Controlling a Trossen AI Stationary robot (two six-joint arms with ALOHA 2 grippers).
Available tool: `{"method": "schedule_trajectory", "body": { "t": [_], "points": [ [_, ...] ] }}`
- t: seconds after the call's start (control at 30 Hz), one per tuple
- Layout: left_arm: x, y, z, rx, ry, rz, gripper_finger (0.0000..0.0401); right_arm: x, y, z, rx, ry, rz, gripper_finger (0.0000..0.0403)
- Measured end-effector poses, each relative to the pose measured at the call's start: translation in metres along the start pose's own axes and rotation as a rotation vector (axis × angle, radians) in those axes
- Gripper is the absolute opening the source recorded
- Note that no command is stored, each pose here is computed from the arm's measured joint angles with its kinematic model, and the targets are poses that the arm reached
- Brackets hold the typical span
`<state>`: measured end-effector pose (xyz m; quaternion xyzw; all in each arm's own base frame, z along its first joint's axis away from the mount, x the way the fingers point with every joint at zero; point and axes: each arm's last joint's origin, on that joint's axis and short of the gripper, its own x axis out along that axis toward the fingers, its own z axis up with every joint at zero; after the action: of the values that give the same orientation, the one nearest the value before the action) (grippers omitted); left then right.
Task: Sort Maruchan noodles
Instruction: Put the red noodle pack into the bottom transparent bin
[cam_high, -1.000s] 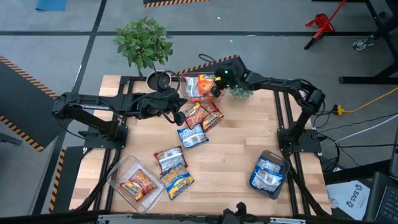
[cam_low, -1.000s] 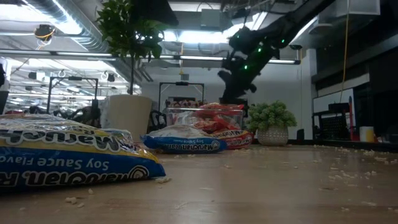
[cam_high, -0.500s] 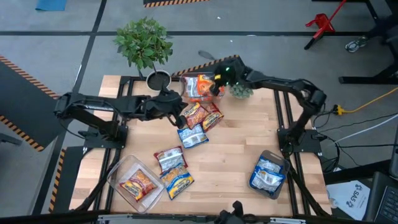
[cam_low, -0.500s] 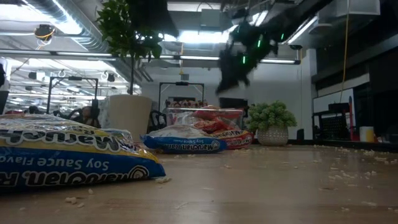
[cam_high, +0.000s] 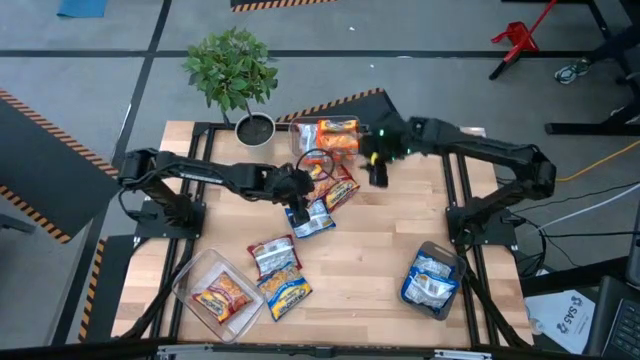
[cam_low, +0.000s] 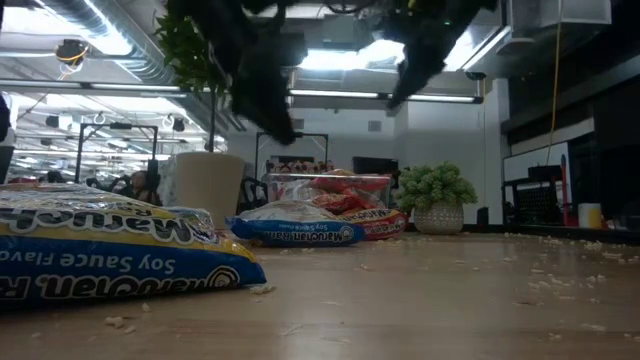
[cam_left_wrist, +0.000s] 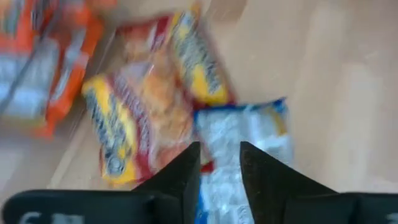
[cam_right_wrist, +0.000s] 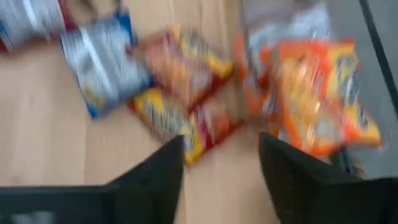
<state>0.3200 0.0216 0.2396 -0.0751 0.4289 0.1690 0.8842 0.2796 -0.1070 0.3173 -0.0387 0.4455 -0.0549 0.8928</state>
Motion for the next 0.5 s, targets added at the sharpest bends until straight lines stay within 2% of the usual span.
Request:
{"method": "schedule_trajectory", "body": {
  "t": [0.07, 0.2, 0.37, 0.43, 0.5],
  "points": [
    [0.009, 0.003, -0.003, -0.01, 0.009, 0.017, 0.012, 0.009, 0.012, -0.003, 0.002, 0.035, -0.042, 0.023],
    [0.024, 0.017, -0.015, -0.091, -0.033, -0.029, 0.0133, 0.039, 0.026, -0.013, 0.094, -0.053, -0.047, 0.0283],
    [0.038, 0.041, -0.041, -0.252, -0.101, -0.104, 0.0139, 0.073, 0.026, -0.036, 0.278, -0.179, -0.036, 0.0295],
    [0.045, 0.047, -0.052, -0.279, -0.12, -0.109, 0.0139, 0.083, 0.025, -0.04, 0.333, -0.257, -0.051, 0.0295],
    [0.049, 0.05, -0.057, -0.289, -0.165, -0.112, 0.0139, 0.094, 0.025, -0.046, 0.374, -0.267, -0.053, 0.0295]
  ]
}}
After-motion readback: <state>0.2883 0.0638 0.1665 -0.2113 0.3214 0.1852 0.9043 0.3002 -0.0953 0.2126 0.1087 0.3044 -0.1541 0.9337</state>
